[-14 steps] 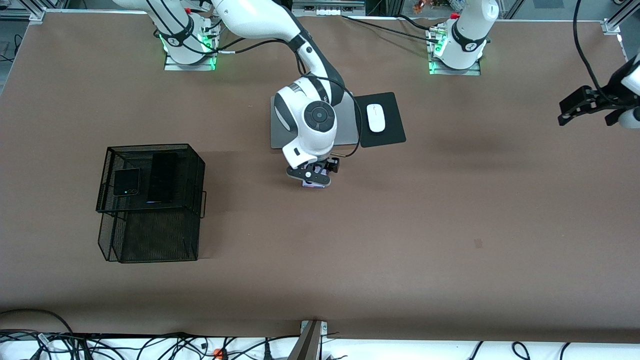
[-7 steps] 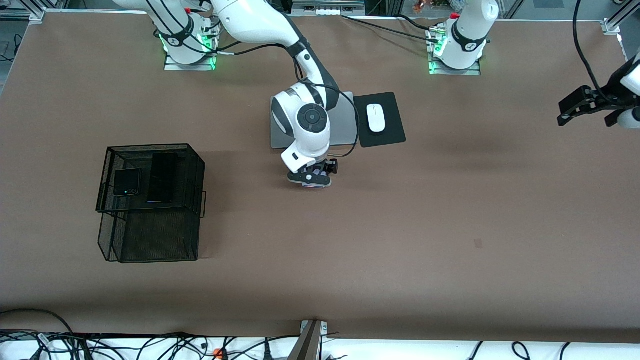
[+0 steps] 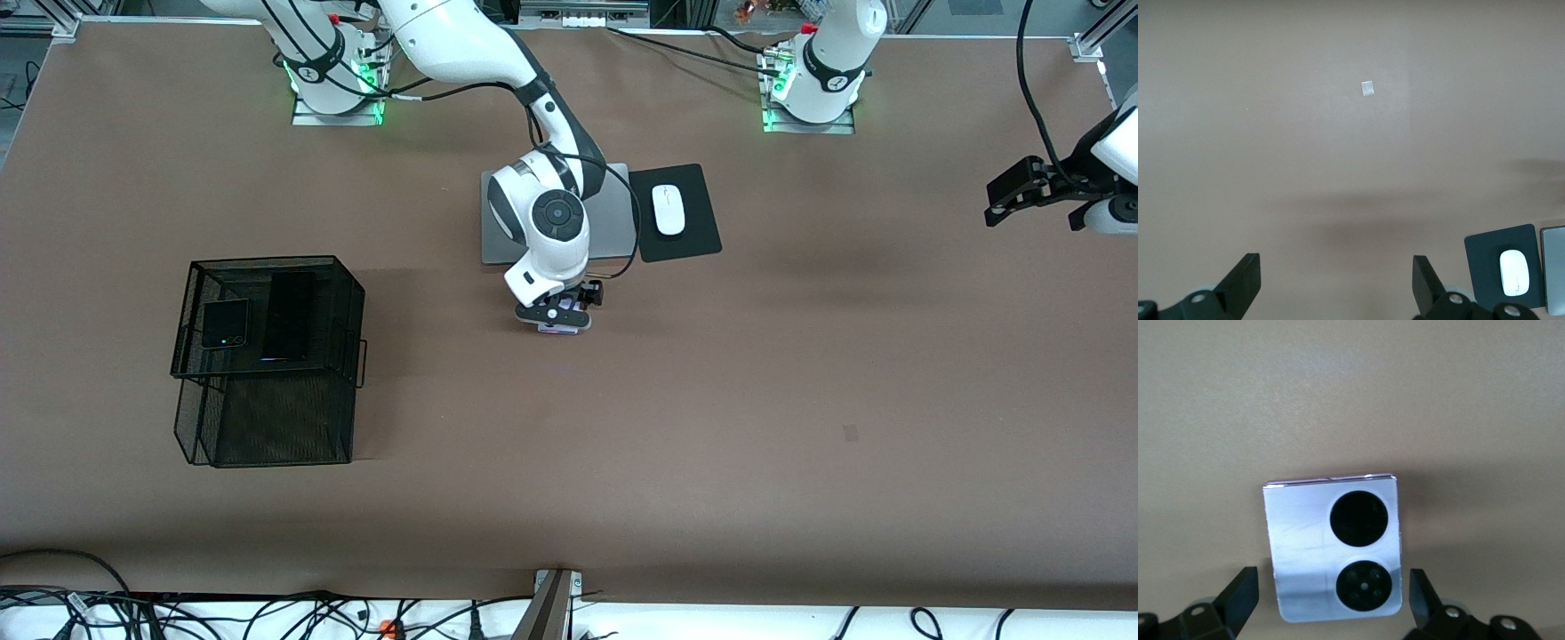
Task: Place phones with both arms
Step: 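Carry the white flip phone over the mesh basket with the right gripper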
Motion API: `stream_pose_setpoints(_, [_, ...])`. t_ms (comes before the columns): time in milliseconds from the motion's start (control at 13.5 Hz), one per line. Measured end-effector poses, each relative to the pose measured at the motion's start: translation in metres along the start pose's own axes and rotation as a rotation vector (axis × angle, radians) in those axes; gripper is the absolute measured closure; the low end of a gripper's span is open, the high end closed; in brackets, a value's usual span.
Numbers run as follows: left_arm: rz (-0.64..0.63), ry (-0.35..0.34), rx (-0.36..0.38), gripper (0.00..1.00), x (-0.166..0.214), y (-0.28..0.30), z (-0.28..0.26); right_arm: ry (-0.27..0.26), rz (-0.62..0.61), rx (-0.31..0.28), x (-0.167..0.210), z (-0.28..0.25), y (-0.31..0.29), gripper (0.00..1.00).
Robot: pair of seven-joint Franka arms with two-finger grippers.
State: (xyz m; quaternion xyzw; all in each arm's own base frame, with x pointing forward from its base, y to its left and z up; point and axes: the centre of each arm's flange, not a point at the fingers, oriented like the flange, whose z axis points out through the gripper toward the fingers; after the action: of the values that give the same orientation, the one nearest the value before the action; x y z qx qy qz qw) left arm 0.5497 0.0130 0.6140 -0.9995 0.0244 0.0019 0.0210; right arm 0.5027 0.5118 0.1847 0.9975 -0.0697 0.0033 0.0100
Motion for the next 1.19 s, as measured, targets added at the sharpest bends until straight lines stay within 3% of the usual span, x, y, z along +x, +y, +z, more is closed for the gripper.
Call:
stream_pose_setpoints(519, [-0.003,0.000,0.000,0.00,0.001,-0.007,0.000,0.023,-0.004,0.011,0.000,0.012,0.007,0.03])
stream_pose_setpoints(667, [0.002,0.002,0.000,0.00,0.002,-0.004,-0.001,0.027,-0.007,0.016,0.000,0.010,0.005,0.16])
stream_pose_setpoints(889, [0.003,0.001,0.000,0.00,0.002,-0.003,-0.001,0.031,-0.009,0.023,0.001,0.004,0.003,0.16])
stream_pose_setpoints(1185, [0.004,-0.002,0.000,0.00,0.001,-0.004,-0.001,-0.014,-0.003,-0.010,0.017,-0.052,0.001,0.16])
